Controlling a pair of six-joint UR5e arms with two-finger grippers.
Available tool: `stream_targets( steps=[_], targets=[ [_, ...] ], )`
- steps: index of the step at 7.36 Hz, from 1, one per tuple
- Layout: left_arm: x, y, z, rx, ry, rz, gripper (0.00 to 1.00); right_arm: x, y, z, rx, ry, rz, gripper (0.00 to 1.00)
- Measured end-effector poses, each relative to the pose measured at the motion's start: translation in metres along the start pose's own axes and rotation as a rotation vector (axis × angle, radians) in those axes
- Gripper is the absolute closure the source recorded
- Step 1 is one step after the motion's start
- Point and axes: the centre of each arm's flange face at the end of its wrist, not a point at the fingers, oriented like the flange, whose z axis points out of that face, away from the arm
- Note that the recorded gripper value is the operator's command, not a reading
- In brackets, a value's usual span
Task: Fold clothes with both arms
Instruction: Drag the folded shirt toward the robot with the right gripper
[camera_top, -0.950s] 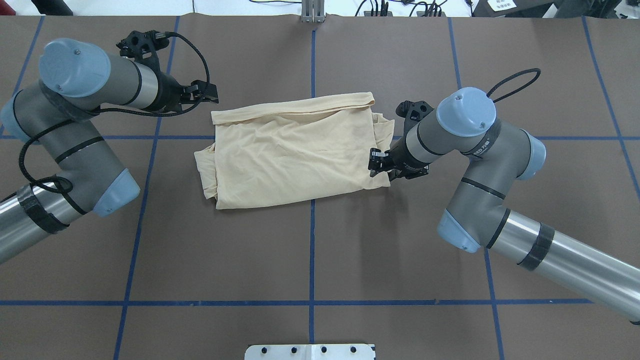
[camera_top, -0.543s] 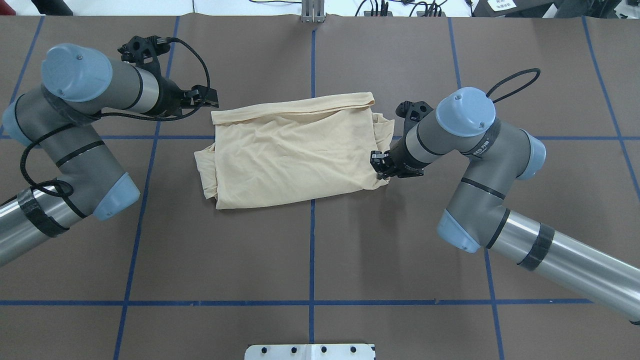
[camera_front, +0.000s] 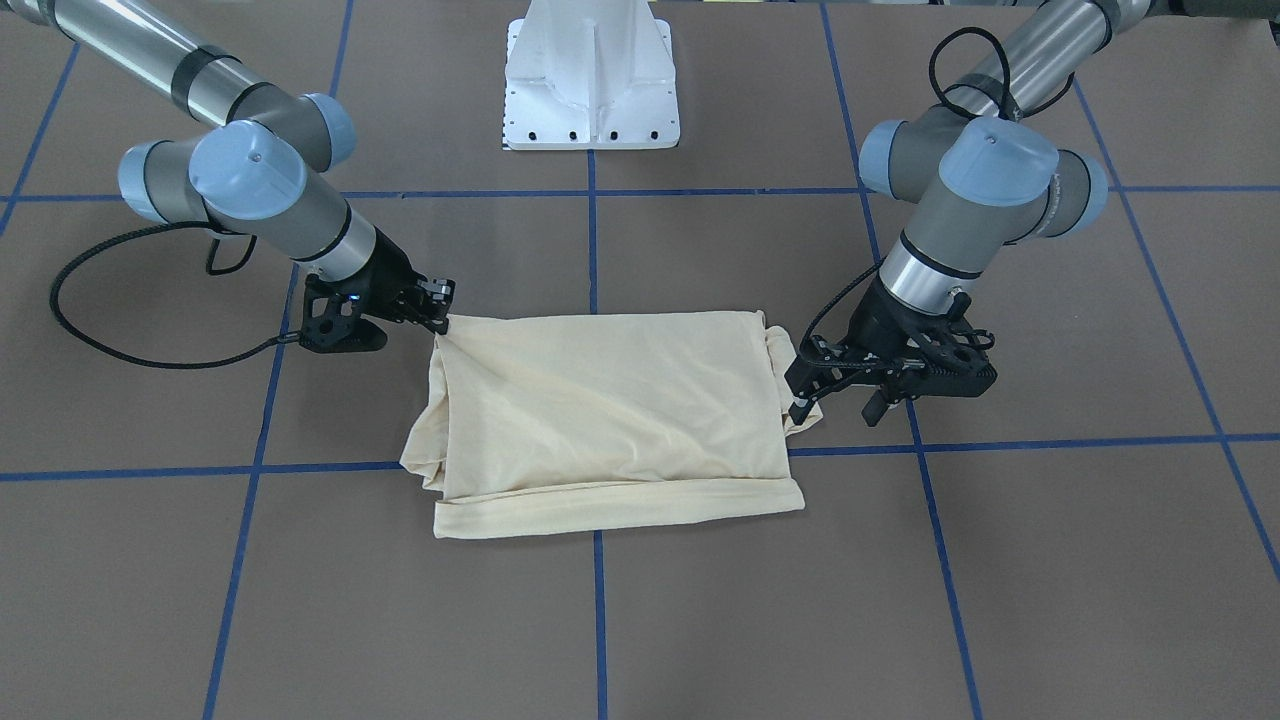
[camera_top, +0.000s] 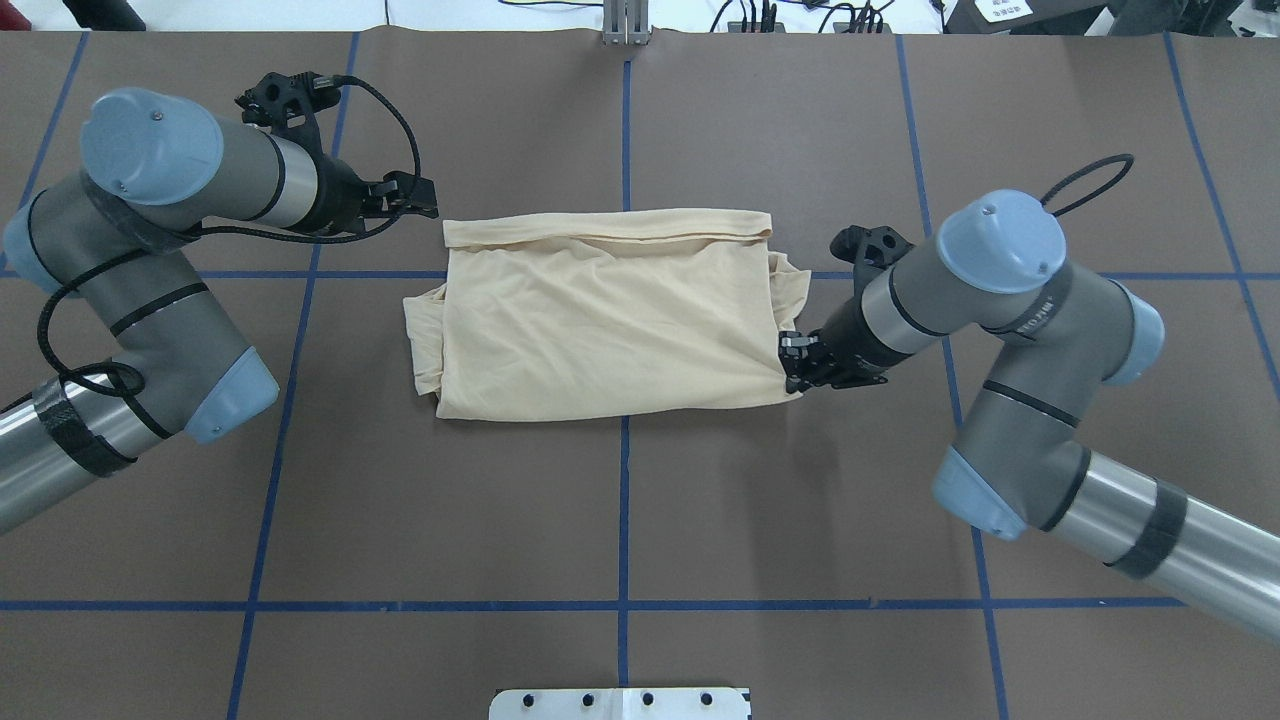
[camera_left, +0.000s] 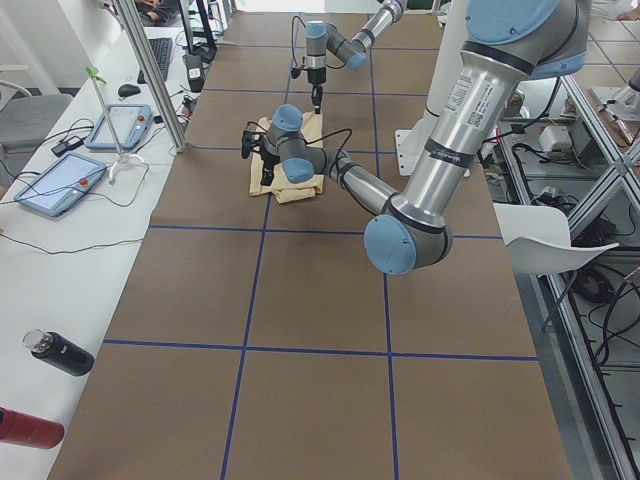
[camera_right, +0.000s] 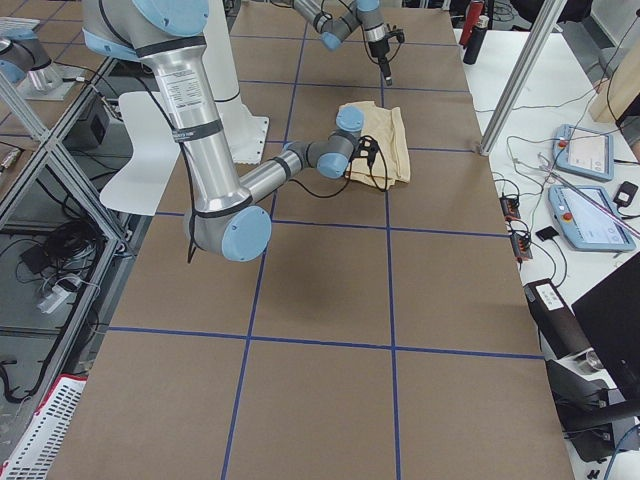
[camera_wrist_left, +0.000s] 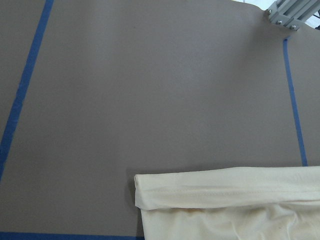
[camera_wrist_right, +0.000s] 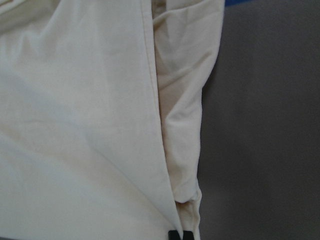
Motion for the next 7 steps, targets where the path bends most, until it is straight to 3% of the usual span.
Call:
stream_targets(
  steps=[2,4,7],
  targets=[
    [-0.004,0.005,0.003,-0.008,-0.005,0.0,0.01,0.027,0.049,-0.013,-0.093,-0.005,0.033,1.0],
    [-0.011,0.01,0.007,-0.016,-0.016,0.0,0.01,0.028,0.114,-0.001,-0.211,0.008,0.08,1.0],
    [-0.018,0.013,0.009,-0.019,-0.025,0.0,0.01,0.043,0.213,0.008,-0.417,0.085,0.184,1.0]
  ],
)
